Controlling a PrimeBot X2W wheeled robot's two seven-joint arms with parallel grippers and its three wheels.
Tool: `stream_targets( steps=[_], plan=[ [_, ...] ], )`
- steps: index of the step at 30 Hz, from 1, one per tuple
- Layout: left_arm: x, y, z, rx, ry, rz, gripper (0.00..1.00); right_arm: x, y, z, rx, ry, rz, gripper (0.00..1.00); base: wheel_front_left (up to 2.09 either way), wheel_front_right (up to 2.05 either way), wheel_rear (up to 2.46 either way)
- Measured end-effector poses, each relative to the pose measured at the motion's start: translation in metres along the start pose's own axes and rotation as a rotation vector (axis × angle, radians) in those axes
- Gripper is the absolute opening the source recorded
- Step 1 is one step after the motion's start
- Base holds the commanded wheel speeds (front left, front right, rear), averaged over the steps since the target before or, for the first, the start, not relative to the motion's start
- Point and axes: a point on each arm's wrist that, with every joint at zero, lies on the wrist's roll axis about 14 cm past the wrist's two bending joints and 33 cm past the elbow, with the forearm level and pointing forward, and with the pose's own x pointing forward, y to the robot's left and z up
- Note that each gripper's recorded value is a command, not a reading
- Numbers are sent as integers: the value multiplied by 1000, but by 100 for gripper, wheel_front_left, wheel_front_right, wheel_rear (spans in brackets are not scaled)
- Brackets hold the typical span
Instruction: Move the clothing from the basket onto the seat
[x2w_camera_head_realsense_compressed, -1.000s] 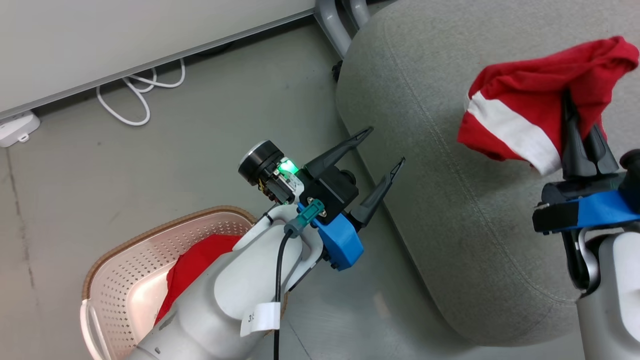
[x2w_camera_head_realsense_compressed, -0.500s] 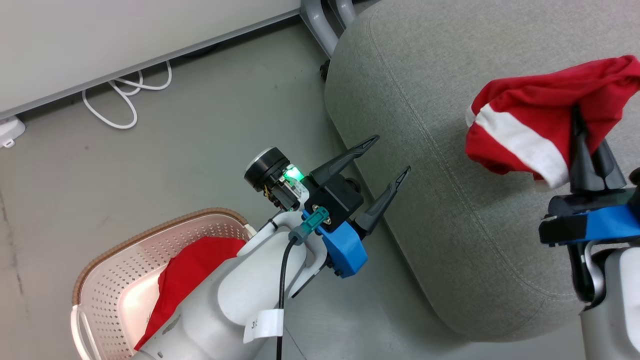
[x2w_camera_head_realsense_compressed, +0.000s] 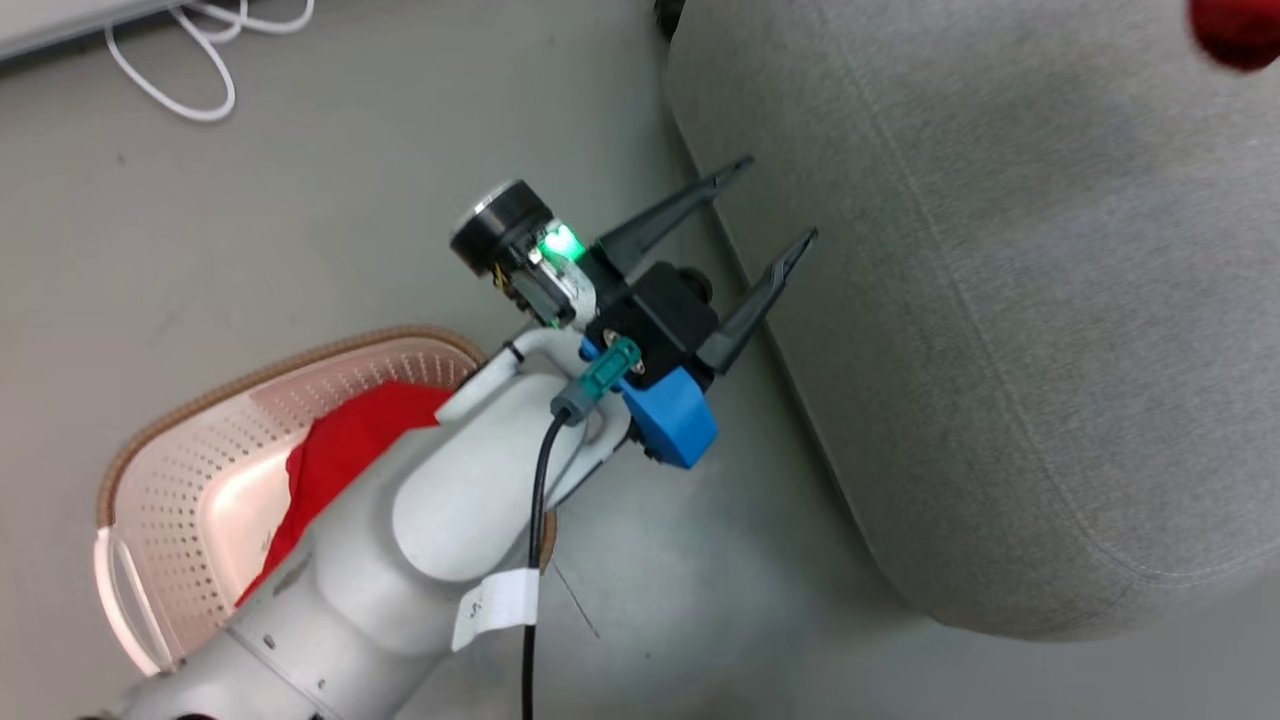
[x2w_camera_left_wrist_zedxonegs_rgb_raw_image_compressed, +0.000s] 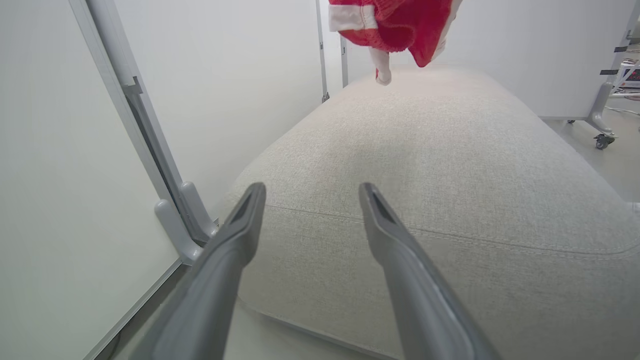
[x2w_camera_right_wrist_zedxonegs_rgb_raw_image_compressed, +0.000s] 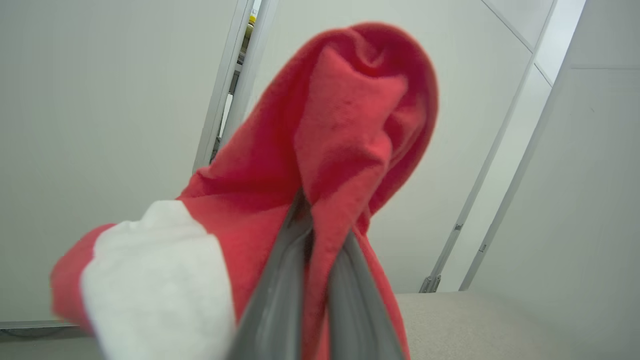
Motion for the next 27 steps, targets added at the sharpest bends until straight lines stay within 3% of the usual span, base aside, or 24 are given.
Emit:
stream_targets(
  steps=[7,13,20,27],
  plan=[
    [0,37,-26,9,1,35,100,45,-22,-14,-67,-23,-70,0,0,0,0],
    [-2,56,-54,5,12,46,100,63,-21,-69,-103,88,-80,0,0,0,0],
    [-5,59,-89,-40,41,40,100,47,-8,-154,-117,297,-74,0,0,0,0],
    [-10,62,-109,-60,61,44,100,16,10,-211,-86,451,-73,0,0,0,0]
  ],
)
